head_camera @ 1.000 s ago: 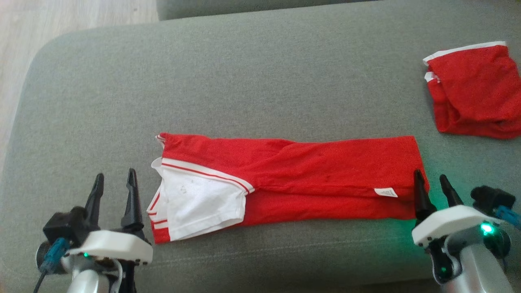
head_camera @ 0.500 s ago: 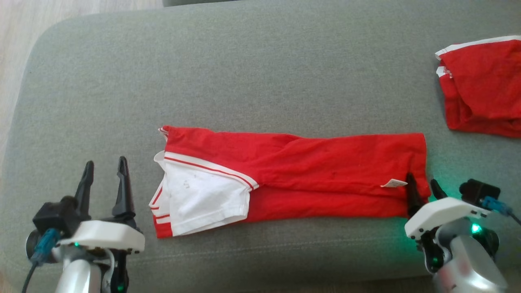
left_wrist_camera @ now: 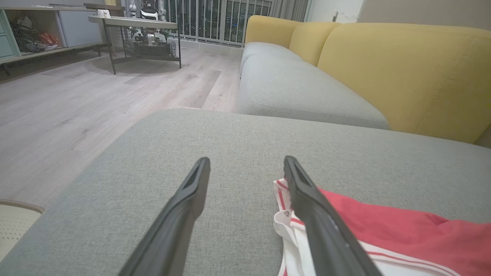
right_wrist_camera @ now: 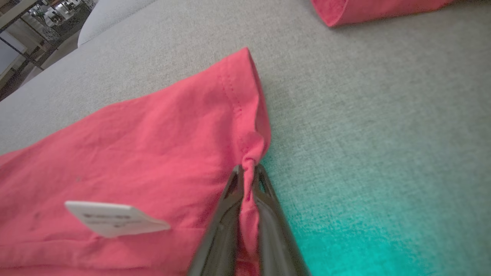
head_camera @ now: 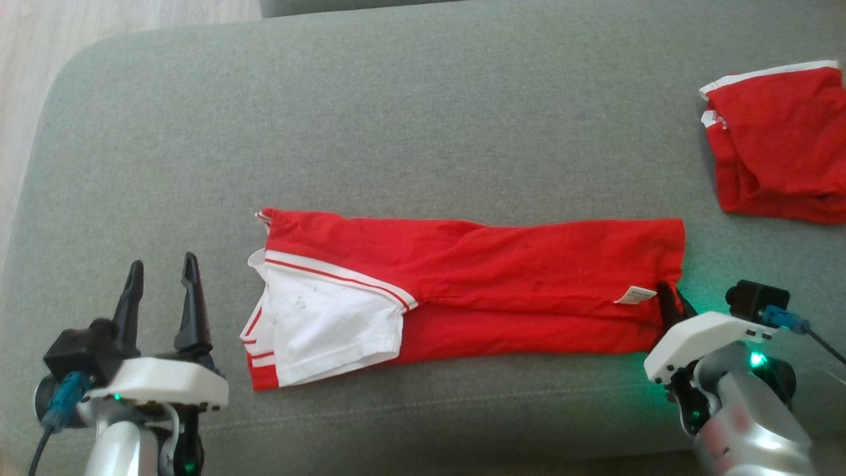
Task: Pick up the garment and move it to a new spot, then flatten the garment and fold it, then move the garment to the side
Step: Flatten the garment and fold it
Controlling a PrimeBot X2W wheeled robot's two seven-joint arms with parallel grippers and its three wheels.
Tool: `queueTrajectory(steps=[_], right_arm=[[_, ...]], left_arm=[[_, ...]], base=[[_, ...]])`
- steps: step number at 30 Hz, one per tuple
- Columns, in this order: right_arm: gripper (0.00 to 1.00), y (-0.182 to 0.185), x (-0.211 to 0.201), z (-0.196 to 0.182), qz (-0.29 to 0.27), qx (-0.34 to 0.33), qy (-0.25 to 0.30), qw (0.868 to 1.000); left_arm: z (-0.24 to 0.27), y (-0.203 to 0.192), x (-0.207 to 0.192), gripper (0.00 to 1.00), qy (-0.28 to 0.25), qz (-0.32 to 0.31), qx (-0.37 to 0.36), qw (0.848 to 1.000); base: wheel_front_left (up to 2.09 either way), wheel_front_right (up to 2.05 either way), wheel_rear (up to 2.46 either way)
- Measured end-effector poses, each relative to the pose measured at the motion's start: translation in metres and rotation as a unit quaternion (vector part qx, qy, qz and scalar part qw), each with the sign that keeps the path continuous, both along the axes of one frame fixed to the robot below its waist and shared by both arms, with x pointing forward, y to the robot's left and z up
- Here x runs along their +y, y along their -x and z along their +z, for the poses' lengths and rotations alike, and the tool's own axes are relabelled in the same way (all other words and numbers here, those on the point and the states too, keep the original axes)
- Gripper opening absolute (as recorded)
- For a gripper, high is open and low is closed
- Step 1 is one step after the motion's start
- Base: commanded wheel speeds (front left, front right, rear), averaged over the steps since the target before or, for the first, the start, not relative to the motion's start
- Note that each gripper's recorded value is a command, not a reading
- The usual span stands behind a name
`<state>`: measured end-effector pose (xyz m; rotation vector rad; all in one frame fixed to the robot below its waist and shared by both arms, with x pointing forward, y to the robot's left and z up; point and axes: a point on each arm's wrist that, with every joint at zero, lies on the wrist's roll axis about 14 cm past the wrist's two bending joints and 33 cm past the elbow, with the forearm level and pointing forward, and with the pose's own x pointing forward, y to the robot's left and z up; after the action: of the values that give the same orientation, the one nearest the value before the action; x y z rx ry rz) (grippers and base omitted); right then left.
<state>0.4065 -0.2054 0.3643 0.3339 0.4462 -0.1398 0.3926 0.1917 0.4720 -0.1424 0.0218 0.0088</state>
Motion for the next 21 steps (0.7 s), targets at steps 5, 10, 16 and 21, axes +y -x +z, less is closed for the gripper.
queueTrajectory(steps=[5, 10, 16, 21], right_arm=[[0.0, -0.002, -0.009, 0.008, 0.0, -0.009, 0.029, 1.0], [0.0, -0.009, -0.034, 0.026, -0.005, -0.026, 0.078, 0.997], [0.0, -0.02, -0.078, 0.059, -0.031, -0.041, 0.142, 0.989], [0.0, -0.026, -0.073, 0.07, -0.02, -0.039, 0.158, 0.986]], left_arm=[[0.004, 0.001, -0.002, 1.0, 0.0, -0.004, -0.005, 1.0], [0.006, 0.003, -0.002, 1.0, 0.002, -0.003, -0.009, 1.0], [0.009, 0.005, -0.002, 1.0, 0.005, 0.0, -0.013, 1.0], [0.011, 0.007, -0.001, 1.0, 0.006, 0.002, -0.016, 1.0]], base=[[0.0, 0.0, 0.0], [0.0, 0.0, 0.0], [0.0, 0.0, 0.0], [0.0, 0.0, 0.0]])
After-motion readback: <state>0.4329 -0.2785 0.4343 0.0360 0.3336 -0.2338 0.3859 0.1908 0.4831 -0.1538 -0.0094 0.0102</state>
